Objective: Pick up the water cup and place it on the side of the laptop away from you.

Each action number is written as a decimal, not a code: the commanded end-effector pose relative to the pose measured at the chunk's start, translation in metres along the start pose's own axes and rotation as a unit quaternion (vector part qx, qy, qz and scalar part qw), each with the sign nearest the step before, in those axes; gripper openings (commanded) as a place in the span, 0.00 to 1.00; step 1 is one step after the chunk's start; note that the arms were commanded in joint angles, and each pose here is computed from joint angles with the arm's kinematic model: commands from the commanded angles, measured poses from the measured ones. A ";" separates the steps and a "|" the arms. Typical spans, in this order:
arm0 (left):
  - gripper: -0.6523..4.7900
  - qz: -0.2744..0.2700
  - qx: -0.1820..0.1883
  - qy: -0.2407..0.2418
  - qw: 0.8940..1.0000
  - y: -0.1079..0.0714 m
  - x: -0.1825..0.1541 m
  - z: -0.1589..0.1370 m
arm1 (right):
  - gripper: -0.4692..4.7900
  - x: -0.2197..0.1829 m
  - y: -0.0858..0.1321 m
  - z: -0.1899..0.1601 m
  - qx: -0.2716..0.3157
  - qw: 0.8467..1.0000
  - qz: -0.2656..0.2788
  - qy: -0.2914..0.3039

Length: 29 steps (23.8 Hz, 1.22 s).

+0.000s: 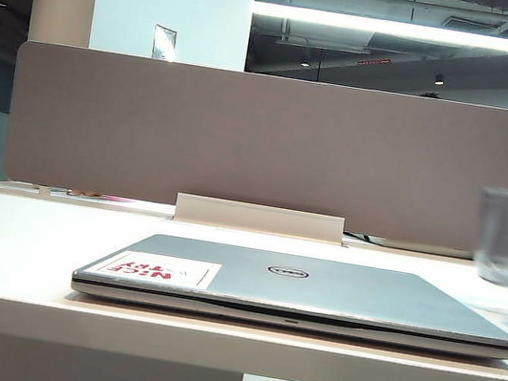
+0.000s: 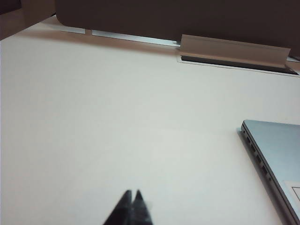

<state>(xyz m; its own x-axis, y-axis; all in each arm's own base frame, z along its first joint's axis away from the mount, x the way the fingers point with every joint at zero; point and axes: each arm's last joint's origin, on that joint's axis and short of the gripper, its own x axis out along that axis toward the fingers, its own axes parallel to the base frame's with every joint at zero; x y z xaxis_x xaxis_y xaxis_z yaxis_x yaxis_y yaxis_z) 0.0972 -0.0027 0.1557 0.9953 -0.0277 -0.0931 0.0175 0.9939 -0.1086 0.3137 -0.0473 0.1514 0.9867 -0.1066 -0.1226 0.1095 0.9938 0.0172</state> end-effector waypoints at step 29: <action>0.11 -0.003 -0.002 -0.003 1.000 0.000 0.000 0.001 | 0.09 0.130 0.151 0.057 -0.016 0.982 0.184 0.031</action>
<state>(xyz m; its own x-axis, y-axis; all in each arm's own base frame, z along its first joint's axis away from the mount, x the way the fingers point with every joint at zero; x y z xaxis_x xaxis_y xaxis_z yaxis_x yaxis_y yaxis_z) 0.0971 -0.0027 0.1558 0.9953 -0.0281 -0.0924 0.0180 0.9939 -0.1086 0.4628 0.0853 0.1862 0.9393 0.2505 -0.2345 -0.2487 0.9679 0.0378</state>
